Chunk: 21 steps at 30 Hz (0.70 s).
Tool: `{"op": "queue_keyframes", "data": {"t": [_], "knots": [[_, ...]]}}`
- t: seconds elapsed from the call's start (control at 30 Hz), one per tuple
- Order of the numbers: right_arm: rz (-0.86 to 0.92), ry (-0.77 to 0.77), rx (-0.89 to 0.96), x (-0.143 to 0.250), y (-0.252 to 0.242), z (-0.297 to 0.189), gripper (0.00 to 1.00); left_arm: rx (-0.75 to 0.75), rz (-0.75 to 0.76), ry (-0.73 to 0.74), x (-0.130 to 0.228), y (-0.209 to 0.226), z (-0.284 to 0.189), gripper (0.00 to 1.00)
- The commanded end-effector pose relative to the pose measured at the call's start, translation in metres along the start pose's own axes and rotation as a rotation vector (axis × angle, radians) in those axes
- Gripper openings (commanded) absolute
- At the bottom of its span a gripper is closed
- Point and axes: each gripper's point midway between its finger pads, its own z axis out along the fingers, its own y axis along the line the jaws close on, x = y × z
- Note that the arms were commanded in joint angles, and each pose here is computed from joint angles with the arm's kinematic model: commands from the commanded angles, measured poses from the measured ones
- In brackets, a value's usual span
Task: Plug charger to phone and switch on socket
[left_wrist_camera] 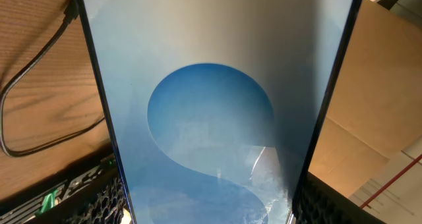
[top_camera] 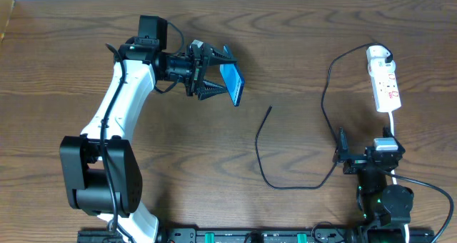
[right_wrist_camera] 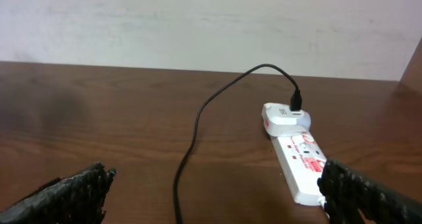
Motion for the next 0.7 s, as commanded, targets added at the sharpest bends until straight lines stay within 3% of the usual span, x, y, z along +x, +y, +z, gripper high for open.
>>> {"op": "queue_keyframes", "data": {"t": [0.0,0.37,0.67], "knots": [[0.050,-0.004,-0.014,-0.001,0.002,0.000,0.99,0.035,0.036,0.011,0.010,-0.018,-0.006,0.08],[0.048,-0.025,-0.065,-0.022,0.010,-0.002,0.99,0.042,0.042,0.006,0.008,-0.021,-0.007,0.07],[0.047,0.071,-0.164,-0.062,0.027,0.009,0.99,0.042,0.034,0.006,0.008,-0.021,-0.007,0.07]]}}
